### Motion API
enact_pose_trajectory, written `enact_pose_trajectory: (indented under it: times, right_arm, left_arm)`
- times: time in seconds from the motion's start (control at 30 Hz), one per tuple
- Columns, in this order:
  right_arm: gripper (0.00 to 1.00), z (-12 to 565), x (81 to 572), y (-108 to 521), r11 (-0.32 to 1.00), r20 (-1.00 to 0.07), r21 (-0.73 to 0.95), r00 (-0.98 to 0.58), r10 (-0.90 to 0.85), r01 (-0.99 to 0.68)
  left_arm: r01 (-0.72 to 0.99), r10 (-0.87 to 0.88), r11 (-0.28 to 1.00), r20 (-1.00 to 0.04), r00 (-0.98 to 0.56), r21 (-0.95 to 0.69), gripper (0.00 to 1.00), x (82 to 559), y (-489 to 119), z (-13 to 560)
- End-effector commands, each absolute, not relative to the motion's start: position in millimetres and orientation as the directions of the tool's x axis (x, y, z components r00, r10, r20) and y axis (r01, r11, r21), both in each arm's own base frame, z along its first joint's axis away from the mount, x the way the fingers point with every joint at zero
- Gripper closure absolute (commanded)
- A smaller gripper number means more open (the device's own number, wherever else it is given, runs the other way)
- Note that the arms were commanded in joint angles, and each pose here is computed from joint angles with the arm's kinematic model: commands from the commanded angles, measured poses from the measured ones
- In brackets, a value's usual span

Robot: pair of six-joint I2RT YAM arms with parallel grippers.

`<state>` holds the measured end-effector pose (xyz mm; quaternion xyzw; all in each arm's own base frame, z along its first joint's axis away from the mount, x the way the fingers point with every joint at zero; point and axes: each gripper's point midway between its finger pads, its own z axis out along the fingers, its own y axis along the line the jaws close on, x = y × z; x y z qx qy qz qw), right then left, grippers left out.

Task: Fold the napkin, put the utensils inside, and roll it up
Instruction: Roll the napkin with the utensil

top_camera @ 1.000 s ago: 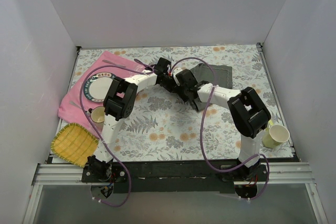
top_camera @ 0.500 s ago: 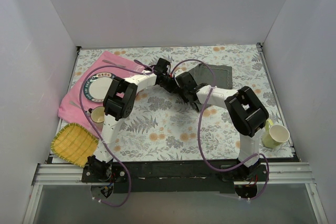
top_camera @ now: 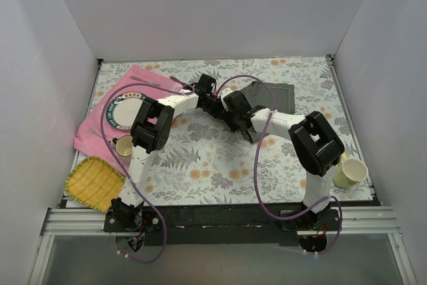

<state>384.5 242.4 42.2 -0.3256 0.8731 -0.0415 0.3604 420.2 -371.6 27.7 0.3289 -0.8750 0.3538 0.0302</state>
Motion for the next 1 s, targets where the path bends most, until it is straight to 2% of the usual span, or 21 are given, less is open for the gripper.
enact_pose_trajectory:
  times: [0.0,0.23,0.43,0.47,0.57,0.63,0.7,0.87,0.97]
  right_arm:
    - [0.35,34,389,242,0.791,-0.614,-0.322,-0.521,-0.593,-0.52]
    - [0.39,14,390,238,0.792,-0.583,-0.336,-0.547,-0.6,-0.51]
    - [0.6,-3,384,225,0.807,-0.545,-0.322,-0.6,-0.585,-0.495]
    - [0.67,-4,384,224,0.813,-0.547,-0.309,-0.608,-0.576,-0.493]
    - [0.79,-7,379,227,0.81,-0.538,-0.281,-0.614,-0.577,-0.515]
    - [0.83,-6,380,229,0.813,-0.537,-0.265,-0.62,-0.571,-0.519]
    - [0.88,-9,377,231,0.822,-0.527,-0.216,-0.646,-0.553,-0.527]
    - [0.99,-8,368,241,0.831,-0.523,-0.055,-0.693,-0.496,-0.553]
    - [0.99,-7,359,251,0.819,-0.514,0.097,-0.733,-0.446,-0.566]
  left_arm:
    - [-0.677,-0.606,0.503,0.34,-0.72,-0.538,1.0,410,-362,41]
    - [-0.682,-0.603,0.495,0.352,-0.716,-0.538,1.0,411,-363,42]
    - [-0.684,-0.601,0.487,0.359,-0.714,-0.544,1.0,414,-361,44]
    - [-0.683,-0.6,0.489,0.359,-0.715,-0.543,1.0,414,-361,43]
    - [-0.678,-0.596,0.494,0.355,-0.72,-0.545,1.0,415,-360,43]
    - [-0.669,-0.589,0.498,0.351,-0.728,-0.552,0.99,417,-361,45]
    - [-0.65,-0.581,0.519,0.329,-0.745,-0.555,0.96,419,-360,44]
    - [-0.587,-0.574,0.57,0.233,-0.785,-0.575,0.8,434,-350,53]
    - [-0.546,-0.567,0.588,0.177,-0.804,-0.597,0.7,443,-342,62]
